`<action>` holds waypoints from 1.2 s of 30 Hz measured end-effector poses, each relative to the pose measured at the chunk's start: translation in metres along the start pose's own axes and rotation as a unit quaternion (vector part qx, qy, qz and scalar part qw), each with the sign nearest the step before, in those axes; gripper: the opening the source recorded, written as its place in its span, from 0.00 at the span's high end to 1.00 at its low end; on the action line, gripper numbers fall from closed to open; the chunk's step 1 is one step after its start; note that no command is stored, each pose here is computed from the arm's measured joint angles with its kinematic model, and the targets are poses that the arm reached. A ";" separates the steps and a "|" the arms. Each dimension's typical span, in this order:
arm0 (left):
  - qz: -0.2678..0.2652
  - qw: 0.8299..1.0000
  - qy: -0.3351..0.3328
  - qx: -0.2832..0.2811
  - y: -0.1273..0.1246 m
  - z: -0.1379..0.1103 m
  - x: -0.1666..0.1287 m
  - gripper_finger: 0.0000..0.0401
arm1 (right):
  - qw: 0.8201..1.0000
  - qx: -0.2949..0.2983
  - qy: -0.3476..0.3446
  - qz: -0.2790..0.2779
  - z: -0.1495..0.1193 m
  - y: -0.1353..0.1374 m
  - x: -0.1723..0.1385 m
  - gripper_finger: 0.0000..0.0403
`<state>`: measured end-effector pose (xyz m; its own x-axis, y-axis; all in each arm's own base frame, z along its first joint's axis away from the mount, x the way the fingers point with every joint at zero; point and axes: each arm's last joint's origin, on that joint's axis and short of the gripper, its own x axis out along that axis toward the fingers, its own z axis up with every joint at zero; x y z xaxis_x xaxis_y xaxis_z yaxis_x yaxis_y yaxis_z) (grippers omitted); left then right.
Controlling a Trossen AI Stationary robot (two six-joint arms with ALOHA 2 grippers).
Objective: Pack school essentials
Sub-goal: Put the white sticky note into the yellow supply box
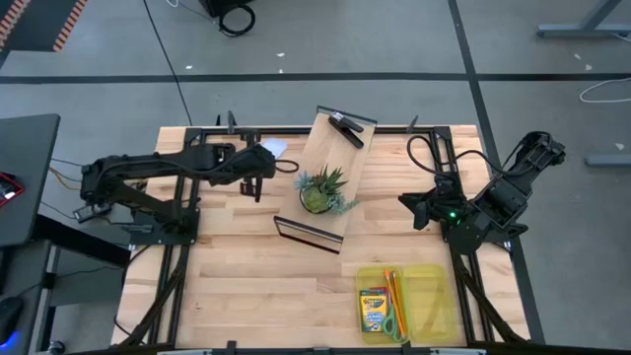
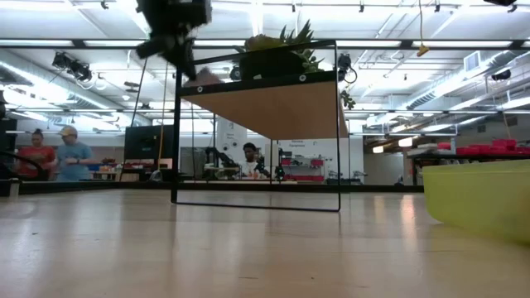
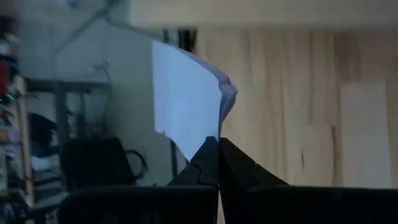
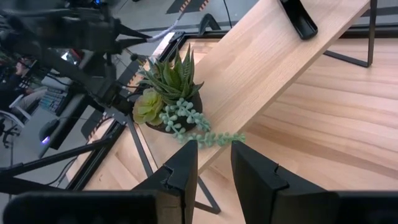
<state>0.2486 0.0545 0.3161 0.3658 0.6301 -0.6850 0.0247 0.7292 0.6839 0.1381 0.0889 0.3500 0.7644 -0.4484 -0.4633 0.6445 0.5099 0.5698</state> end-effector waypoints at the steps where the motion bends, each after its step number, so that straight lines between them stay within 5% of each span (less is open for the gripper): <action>1: 0.006 1.000 -0.010 0.005 0.001 0.004 -0.005 1.00 | 1.000 0.000 -0.001 0.000 0.000 0.000 0.000 0.74; 16: 0.114 0.979 -0.156 0.062 -0.001 0.049 -0.063 1.00 | 1.000 -0.011 -0.017 0.008 0.001 0.002 0.000 0.74; 31: 0.165 0.950 -0.257 0.057 -0.002 0.070 -0.088 1.00 | 0.946 -0.298 -0.099 0.078 0.034 0.046 0.025 0.74; 36: 0.175 0.943 -0.278 0.055 -0.003 0.074 -0.094 1.00 | 0.907 -0.389 -0.125 0.098 0.046 0.057 0.039 0.69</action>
<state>0.2827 -0.0262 0.3972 0.7997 0.5675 -0.1961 -0.1031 0.4515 0.8863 0.2035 0.0666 0.3955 0.9006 -0.3954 -0.1804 0.3887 0.9185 -0.0727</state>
